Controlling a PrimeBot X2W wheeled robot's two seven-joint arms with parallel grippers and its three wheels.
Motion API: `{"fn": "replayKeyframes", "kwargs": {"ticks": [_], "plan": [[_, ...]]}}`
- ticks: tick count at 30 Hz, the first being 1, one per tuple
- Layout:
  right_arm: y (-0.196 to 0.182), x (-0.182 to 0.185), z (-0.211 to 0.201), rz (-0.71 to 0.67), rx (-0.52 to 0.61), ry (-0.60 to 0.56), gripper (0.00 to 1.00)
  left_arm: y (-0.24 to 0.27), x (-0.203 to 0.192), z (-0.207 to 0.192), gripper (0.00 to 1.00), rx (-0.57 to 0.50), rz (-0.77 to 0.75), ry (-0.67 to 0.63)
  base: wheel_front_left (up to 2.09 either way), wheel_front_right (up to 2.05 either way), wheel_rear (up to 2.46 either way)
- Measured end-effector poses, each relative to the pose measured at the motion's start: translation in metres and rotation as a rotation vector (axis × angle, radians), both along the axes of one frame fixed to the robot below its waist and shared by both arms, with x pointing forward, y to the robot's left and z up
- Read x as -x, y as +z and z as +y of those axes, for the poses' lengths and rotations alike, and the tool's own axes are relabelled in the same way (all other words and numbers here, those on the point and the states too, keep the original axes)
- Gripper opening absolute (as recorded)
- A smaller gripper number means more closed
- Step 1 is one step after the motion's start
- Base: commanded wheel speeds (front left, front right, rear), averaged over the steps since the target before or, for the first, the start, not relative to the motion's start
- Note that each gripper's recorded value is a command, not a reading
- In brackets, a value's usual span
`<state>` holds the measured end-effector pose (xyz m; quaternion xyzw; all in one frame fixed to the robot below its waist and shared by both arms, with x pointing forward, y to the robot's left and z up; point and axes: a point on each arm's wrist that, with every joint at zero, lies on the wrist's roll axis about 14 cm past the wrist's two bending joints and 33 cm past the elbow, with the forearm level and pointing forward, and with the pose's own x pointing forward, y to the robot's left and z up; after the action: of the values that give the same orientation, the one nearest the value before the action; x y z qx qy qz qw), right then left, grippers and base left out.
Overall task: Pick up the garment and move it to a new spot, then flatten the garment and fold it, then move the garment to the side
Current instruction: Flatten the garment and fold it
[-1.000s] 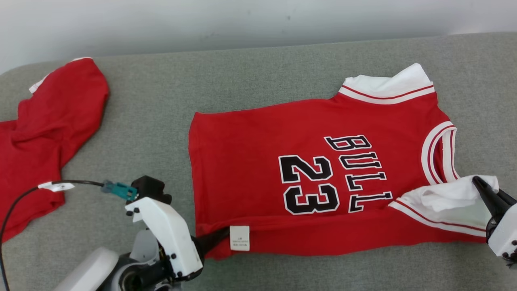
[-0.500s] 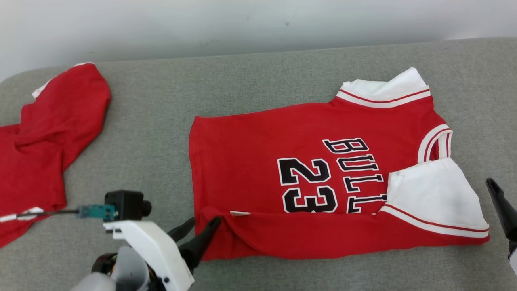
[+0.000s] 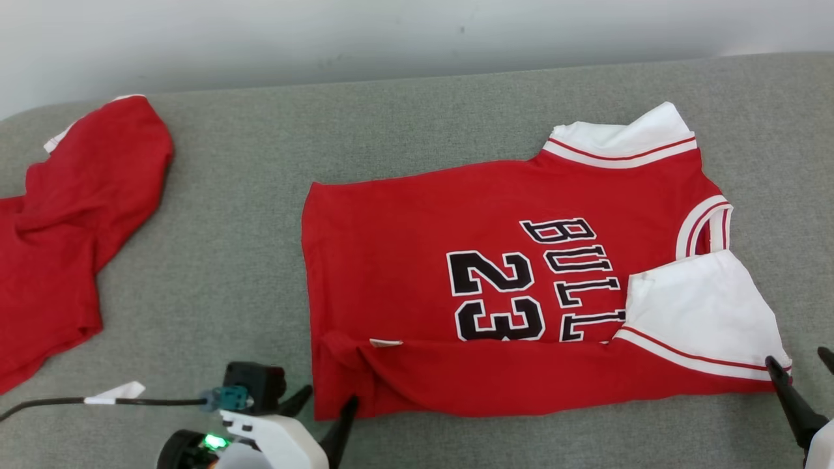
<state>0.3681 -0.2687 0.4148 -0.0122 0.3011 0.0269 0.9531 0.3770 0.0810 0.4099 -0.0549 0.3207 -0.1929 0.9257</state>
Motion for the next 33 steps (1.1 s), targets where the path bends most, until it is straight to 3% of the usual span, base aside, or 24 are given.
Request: {"fn": "replayKeyframes", "kwargs": {"ticks": [15, 22, 23, 24, 25, 26, 33], "plan": [[-0.037, -0.004, 0.011, 0.106, -0.009, 0.023, 1.0, -0.015, 0.008, -0.018, 1.0, 0.085, 0.097, -0.015, 0.0, 0.0, 0.0], [-0.045, -0.019, 0.026, 0.121, -0.079, 0.026, 1.0, -0.02, 0.007, -0.034, 1.0, 0.12, 0.119, -0.042, 0.0, 0.0, 0.0], [-0.045, -0.02, 0.029, 0.124, -0.092, 0.03, 0.89, -0.02, 0.007, -0.035, 0.83, 0.122, 0.121, -0.041, 0.0, 0.0, 0.0], [-0.045, -0.021, 0.033, 0.126, -0.104, 0.036, 0.33, -0.02, 0.006, -0.036, 0.47, 0.124, 0.121, -0.043, 0.0, 0.0, 0.0], [-0.045, -0.023, 0.035, 0.125, -0.121, 0.036, 0.0, -0.021, 0.006, -0.036, 0.31, 0.126, 0.122, -0.042, 0.0, 0.0, 0.0], [-0.044, -0.024, 0.037, 0.124, -0.136, 0.039, 0.0, -0.021, 0.006, -0.036, 0.0, 0.127, 0.122, -0.045, 0.0, 0.0, 0.0], [-0.022, -0.025, 0.029, 0.097, -0.175, 0.048, 0.0, -0.011, 0.025, -0.039, 0.0, 0.217, 0.189, -0.068, 0.0, 0.0, 0.0]]}}
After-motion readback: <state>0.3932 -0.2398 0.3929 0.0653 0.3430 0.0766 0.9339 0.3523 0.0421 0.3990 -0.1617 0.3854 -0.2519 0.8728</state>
